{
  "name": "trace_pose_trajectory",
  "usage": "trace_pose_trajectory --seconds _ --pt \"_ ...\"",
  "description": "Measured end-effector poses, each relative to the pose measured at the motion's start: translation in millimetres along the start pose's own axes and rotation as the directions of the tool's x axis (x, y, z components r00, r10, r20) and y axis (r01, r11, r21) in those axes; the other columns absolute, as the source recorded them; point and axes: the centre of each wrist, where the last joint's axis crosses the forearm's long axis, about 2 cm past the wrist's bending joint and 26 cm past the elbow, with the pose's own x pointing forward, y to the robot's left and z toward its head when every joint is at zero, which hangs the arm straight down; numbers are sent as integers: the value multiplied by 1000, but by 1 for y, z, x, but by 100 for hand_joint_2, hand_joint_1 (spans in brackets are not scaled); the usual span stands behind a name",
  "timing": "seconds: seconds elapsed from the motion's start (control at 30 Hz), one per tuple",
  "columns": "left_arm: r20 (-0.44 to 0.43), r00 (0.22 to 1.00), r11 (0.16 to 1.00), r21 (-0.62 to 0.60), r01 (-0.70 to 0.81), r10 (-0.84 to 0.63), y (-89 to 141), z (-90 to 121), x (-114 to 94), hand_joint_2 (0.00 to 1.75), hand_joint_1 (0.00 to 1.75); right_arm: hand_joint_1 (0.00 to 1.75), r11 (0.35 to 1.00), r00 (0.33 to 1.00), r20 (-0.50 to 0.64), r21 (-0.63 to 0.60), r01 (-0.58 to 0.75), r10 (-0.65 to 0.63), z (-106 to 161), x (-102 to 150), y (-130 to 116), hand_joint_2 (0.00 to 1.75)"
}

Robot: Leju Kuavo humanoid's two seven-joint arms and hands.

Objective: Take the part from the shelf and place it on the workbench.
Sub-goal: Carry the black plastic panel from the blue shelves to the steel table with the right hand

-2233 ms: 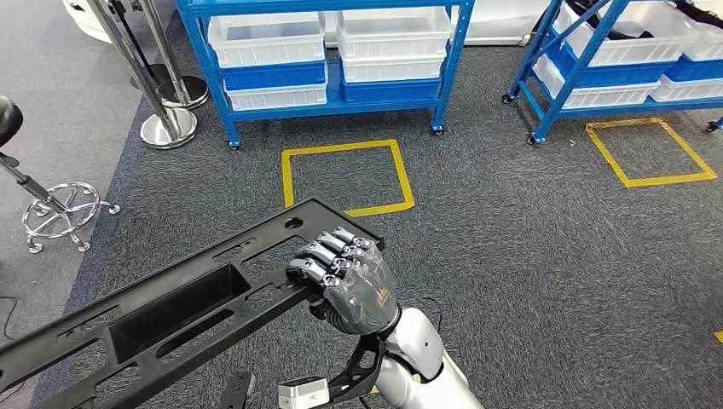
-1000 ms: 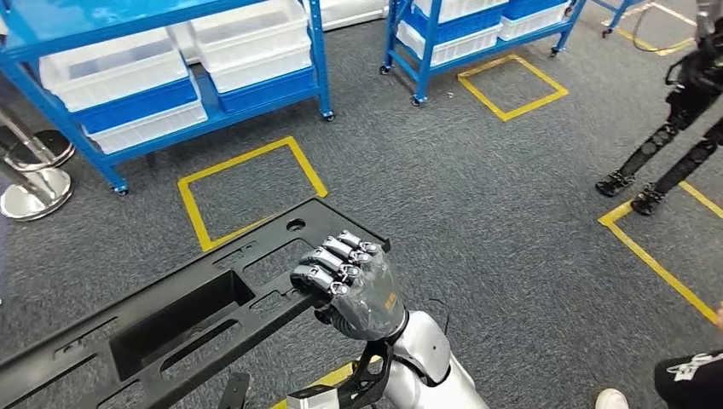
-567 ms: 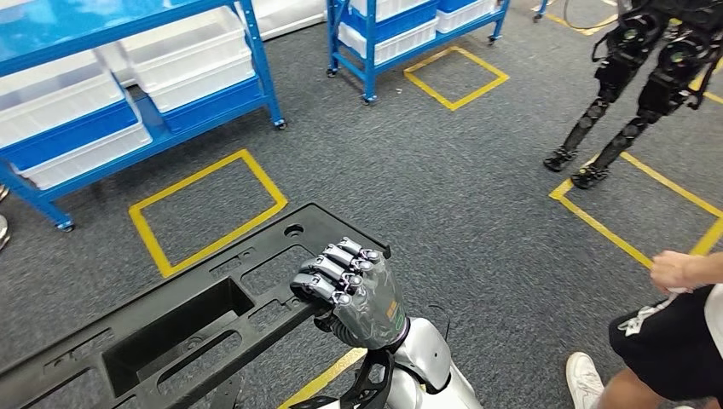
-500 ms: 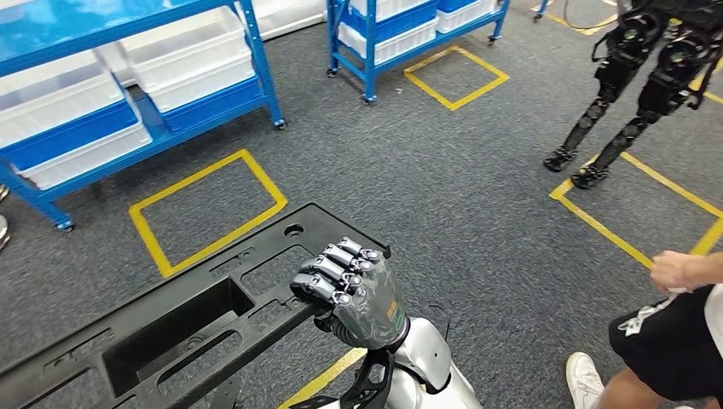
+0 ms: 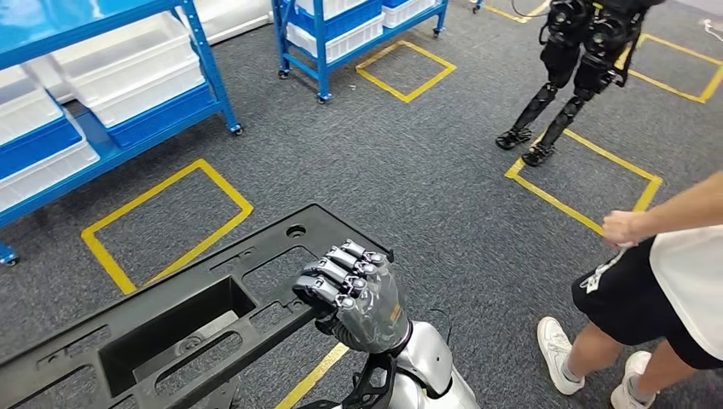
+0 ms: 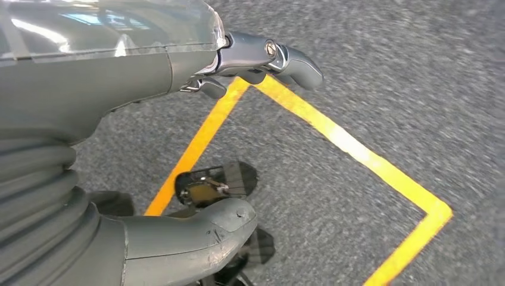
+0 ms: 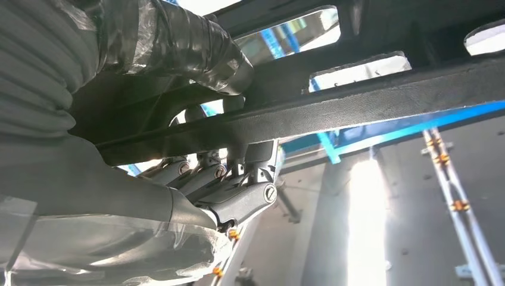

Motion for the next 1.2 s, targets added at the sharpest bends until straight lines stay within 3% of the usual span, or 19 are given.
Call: trace_pose_trajectory --seconds 0.33,1.2 --pt "21 1000 999 23 -23 22 4 -3 3 175 0 175 999 1000 10 -37 3 -3 -13 -2 -2 175" --pt "37 999 998 62 -10 8 6 2 -6 175 0 175 999 1000 14 -22 -24 24 -15 -3 -2 175"
